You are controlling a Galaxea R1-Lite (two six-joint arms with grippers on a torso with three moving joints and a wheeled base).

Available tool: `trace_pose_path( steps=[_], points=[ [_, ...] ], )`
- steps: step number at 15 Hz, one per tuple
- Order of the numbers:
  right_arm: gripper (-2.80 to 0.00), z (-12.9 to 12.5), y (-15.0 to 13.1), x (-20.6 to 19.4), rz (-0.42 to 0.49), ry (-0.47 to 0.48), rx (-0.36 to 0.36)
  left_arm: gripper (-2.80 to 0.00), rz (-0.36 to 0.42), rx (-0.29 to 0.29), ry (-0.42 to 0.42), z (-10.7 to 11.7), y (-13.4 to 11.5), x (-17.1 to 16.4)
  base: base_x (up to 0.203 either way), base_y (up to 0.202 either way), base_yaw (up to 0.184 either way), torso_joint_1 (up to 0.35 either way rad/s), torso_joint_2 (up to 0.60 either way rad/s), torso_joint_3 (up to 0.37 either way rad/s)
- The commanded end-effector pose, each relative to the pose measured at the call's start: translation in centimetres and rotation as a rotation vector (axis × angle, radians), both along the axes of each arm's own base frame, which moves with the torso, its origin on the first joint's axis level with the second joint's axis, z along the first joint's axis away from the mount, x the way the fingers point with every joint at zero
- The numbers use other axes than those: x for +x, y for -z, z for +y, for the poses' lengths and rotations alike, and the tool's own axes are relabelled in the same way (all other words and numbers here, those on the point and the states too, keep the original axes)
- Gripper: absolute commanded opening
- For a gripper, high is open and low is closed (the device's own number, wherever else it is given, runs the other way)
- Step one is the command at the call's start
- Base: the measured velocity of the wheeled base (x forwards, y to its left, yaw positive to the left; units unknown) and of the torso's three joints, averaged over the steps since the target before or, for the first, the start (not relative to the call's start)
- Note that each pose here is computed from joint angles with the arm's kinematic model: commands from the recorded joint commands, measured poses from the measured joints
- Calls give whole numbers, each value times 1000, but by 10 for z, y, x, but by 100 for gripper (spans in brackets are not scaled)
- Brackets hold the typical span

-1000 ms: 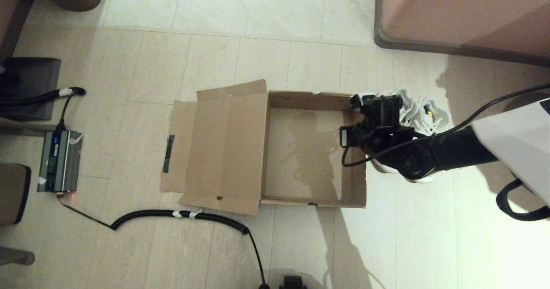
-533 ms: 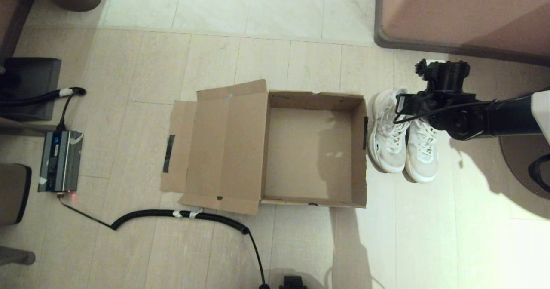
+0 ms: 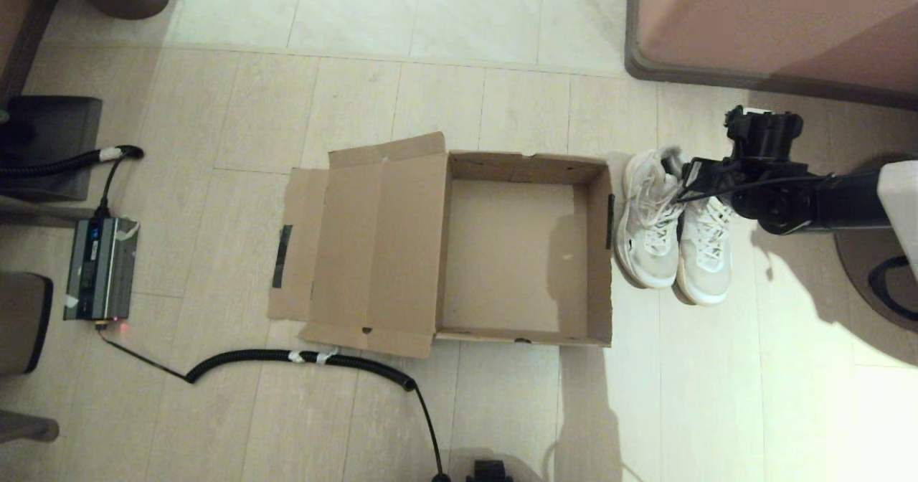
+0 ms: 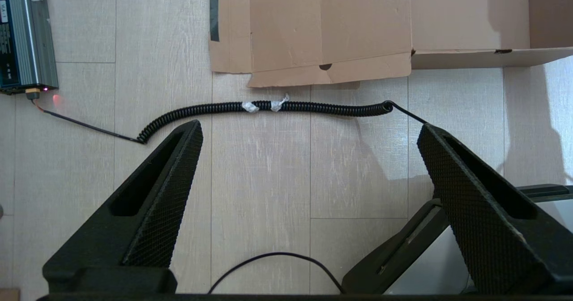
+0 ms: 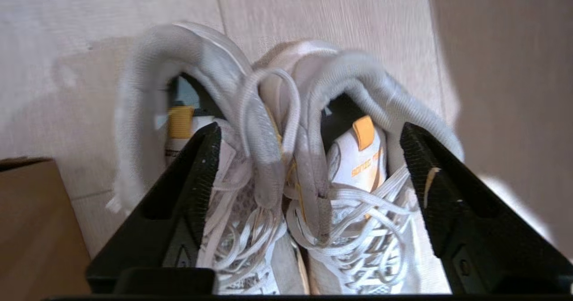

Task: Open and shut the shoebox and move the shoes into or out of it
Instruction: Put the shoes into the shoe box

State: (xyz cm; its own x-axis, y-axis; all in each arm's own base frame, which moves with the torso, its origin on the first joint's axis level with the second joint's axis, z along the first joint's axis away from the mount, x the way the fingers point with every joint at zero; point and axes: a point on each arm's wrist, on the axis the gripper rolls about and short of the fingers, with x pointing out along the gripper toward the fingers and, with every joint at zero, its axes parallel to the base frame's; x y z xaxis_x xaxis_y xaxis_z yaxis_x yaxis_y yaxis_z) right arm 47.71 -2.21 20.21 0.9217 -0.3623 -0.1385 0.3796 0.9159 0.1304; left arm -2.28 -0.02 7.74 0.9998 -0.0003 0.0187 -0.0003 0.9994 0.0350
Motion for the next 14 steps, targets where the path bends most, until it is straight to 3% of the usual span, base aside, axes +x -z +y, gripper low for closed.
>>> trace_pose_path(
  steps=[1, 5, 9, 10, 14],
  points=[
    [0, 0, 15, 7, 25, 3, 9, 0, 9, 0, -1, 0, 2, 1, 0, 0, 0, 0, 0, 0],
    [0, -1, 39, 18, 57, -16, 28, 0, 10, 0, 0, 0, 2, 1, 0, 0, 0, 0, 0, 0],
    [0, 2, 53, 32, 21, -90, 34, 0, 10, 0, 0, 0, 2, 1, 0, 0, 0, 0, 0, 0],
    [-280, 2, 56, 37, -1, -90, 32, 0, 8, 0, 0, 0, 2, 1, 0, 0, 0, 0, 0, 0],
    [-280, 0, 60, 50, -52, -90, 26, 0, 10, 0, 0, 0, 2, 1, 0, 0, 0, 0, 0, 0]
  ],
)
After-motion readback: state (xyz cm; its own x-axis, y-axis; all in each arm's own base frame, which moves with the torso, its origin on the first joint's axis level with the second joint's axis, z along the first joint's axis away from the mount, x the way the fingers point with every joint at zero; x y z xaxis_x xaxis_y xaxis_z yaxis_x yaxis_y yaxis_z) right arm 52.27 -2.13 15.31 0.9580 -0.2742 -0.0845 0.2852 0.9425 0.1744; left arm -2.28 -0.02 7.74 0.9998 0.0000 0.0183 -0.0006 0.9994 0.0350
